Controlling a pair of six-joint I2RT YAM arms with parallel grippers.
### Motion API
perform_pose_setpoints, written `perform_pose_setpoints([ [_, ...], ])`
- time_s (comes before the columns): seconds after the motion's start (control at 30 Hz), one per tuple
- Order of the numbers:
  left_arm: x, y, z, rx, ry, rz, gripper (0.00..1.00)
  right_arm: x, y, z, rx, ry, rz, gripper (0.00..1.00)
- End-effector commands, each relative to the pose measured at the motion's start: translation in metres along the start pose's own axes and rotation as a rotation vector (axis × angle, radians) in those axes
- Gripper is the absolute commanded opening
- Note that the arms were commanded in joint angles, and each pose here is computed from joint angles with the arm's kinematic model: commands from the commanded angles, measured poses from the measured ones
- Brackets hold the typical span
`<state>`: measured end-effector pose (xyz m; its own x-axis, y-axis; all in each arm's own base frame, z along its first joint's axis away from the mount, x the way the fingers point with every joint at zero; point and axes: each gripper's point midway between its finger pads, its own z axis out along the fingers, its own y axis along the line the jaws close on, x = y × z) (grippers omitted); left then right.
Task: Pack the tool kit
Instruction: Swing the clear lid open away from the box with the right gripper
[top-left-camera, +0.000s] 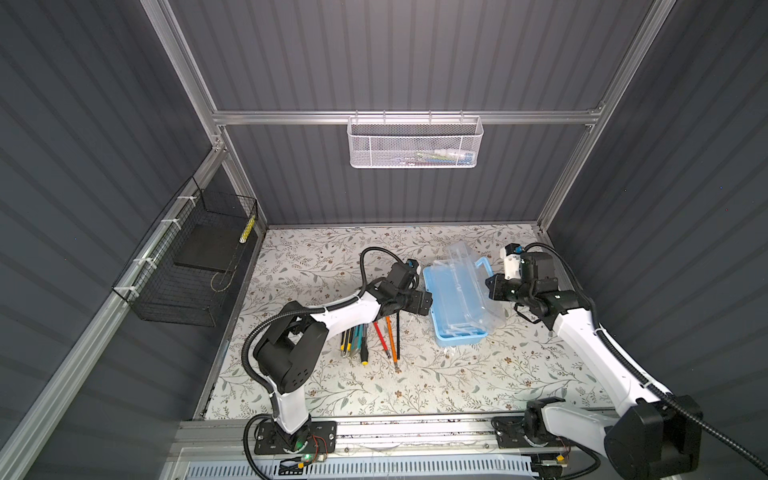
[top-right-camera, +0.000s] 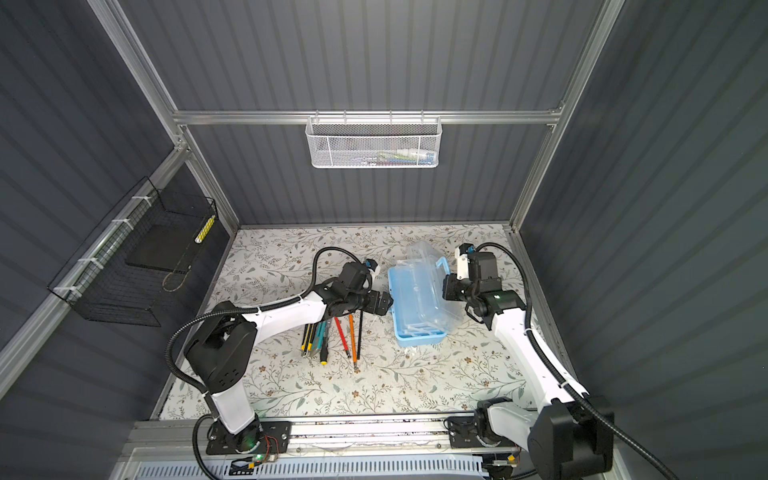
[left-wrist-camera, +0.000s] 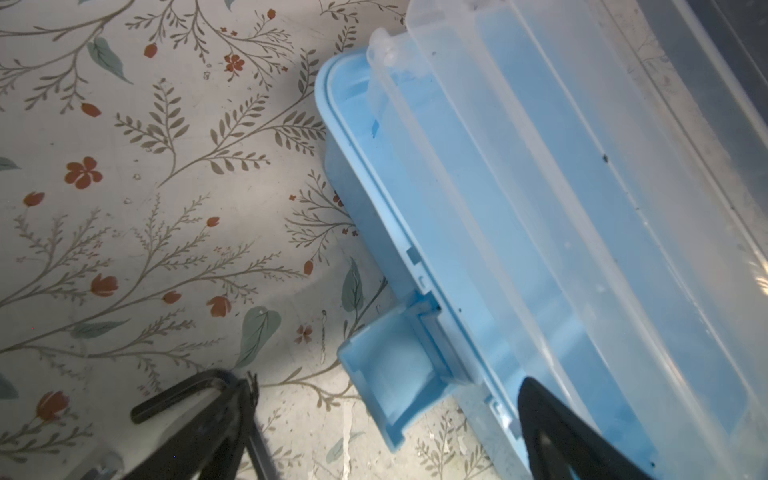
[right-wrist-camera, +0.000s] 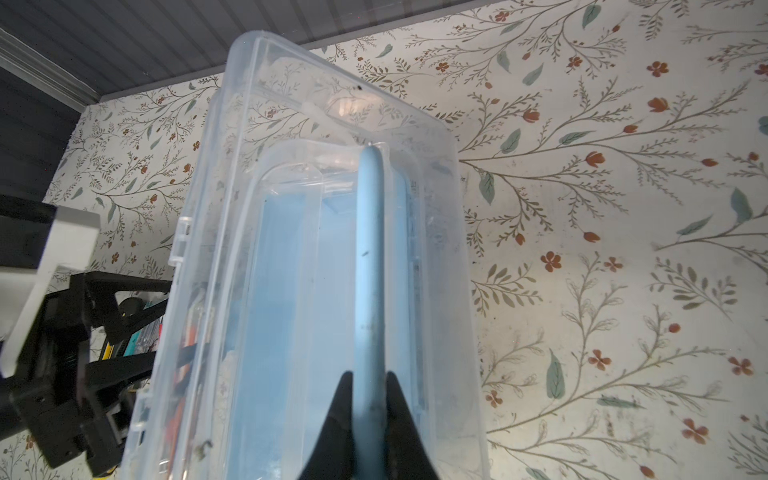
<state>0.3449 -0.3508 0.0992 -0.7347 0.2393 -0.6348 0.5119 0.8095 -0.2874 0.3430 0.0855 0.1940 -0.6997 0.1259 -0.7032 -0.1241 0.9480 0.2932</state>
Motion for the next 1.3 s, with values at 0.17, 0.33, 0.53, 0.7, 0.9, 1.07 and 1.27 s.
perform_pose_setpoints([
  [0.17,0.010,0.003,0.019,-0.020,0.078,-0.003,1.00,-0.014,0.005,-0.003,-0.060,-0.062,0.026,0.00],
  [0.33,0.028,0.021,0.027,-0.083,0.129,-0.037,1.00,-0.015,-0.005,-0.005,-0.064,-0.066,0.055,0.00],
  [0.53,0.034,0.034,0.026,-0.133,0.140,-0.045,1.00,-0.013,-0.027,-0.001,-0.050,-0.066,0.108,0.00],
  [0.7,0.041,0.044,0.023,-0.167,0.163,-0.046,1.00,-0.007,-0.047,-0.004,-0.035,-0.056,0.148,0.02],
  [0.9,0.048,0.053,0.017,-0.192,0.187,-0.057,1.00,-0.001,-0.077,-0.007,0.019,-0.056,0.210,0.08],
  [1.07,0.049,0.059,0.012,-0.207,0.187,-0.063,1.00,0.003,-0.100,-0.009,0.084,-0.070,0.272,0.23],
  [1.27,0.050,0.060,0.011,-0.208,0.193,-0.058,1.00,0.009,-0.121,-0.012,0.125,-0.085,0.345,0.30],
])
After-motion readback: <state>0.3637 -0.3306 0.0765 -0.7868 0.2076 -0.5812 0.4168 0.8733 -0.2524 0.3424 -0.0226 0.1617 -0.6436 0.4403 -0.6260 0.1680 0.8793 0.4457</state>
